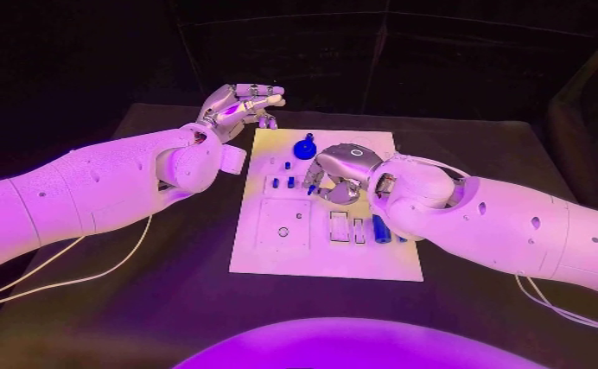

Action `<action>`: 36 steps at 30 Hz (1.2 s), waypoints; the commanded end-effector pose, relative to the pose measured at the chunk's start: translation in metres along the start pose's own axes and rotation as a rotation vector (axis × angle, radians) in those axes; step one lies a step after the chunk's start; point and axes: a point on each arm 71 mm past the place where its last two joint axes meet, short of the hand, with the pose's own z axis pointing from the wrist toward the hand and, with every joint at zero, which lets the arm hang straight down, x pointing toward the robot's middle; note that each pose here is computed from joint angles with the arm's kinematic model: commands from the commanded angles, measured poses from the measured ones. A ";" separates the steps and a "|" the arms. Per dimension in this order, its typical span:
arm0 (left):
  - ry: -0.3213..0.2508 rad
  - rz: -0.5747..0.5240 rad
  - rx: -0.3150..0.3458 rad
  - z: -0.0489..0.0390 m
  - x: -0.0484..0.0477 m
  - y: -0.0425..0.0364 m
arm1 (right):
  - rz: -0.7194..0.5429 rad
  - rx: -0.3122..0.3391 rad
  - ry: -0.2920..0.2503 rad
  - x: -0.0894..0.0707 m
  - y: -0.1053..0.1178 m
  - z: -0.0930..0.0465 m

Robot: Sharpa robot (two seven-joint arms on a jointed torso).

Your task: Assemble the parts on the task board

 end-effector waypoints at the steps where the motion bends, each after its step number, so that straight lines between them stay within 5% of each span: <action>1: 0.008 -0.008 0.002 0.0009 0.0019 -0.0011 | -0.011 -0.026 0.049 0.007 0.004 0.002; 13: 0.014 -0.011 -0.002 0.0023 0.0036 -0.0002 | -0.006 -0.051 0.097 0.023 0.015 0.005; 36: 0.017 -0.012 -0.008 0.0027 0.0033 0.0003 | -0.020 -0.048 0.104 0.033 0.018 0.010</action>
